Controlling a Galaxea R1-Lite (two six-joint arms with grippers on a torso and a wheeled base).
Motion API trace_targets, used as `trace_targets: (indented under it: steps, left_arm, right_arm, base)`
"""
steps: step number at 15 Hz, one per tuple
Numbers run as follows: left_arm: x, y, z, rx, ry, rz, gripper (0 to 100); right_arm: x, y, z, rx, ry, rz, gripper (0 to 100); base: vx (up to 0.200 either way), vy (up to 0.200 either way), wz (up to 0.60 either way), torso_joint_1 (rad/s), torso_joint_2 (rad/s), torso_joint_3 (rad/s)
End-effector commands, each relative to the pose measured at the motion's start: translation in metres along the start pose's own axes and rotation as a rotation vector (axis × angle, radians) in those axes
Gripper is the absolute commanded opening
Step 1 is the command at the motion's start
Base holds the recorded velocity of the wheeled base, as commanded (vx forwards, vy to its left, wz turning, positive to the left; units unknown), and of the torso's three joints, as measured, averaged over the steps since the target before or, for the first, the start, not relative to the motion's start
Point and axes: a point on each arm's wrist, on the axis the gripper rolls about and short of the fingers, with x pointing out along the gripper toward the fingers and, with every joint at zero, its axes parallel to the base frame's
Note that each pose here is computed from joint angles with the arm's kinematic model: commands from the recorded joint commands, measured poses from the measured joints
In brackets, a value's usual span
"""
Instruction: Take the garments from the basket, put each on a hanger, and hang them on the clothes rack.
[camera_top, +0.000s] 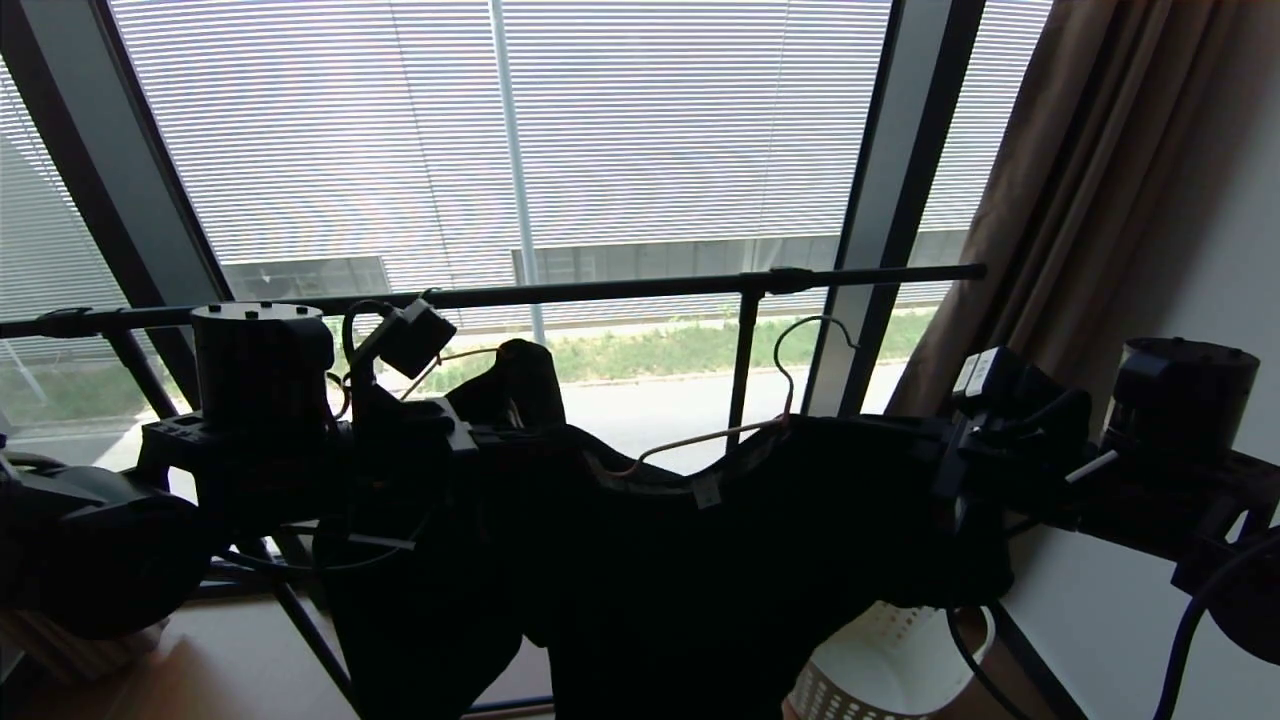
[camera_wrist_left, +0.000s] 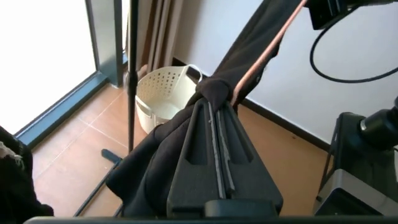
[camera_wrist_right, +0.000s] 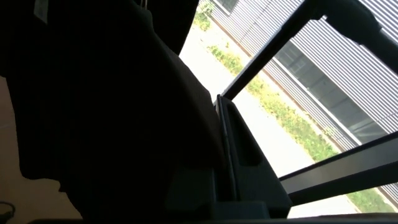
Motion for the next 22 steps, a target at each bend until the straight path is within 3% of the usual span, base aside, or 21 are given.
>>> trace_targets:
  steps: [1,9,14,17,22]
  left_arm:
    - [-0.002,-0.003,0.007,0.044,-0.003,0.062,0]
    - [0.015,-0.050,0.018,0.114,-0.011,0.004,0]
    - [0.025,-0.071,0.022,0.143,-0.018,-0.002,0]
    - [0.027,-0.080,0.028,0.147,-0.012,0.010,0]
    - [0.032,-0.084,0.037,0.151,-0.007,0.090,0]
  right_arm:
    - [0.000,0.001,0.003,-0.003,0.001,-0.014,0]
    - [0.027,0.020,-0.002,0.044,0.079,-0.033,0]
    - [0.048,0.024,-0.020,0.048,0.097,-0.049,0]
    - [0.053,0.033,-0.017,0.162,0.081,-0.022,0]
    - [0.056,0.037,-0.016,0.235,0.011,0.026,0]
  base:
    - [0.000,0.000,0.00,0.000,0.00,0.000]
    - [0.000,0.000,0.00,0.000,0.00,0.000]
    - [0.000,0.000,0.00,0.000,0.00,0.000]
    - [0.000,0.000,0.00,0.000,0.00,0.000]
    - [0.000,0.000,0.00,0.000,0.00,0.000]
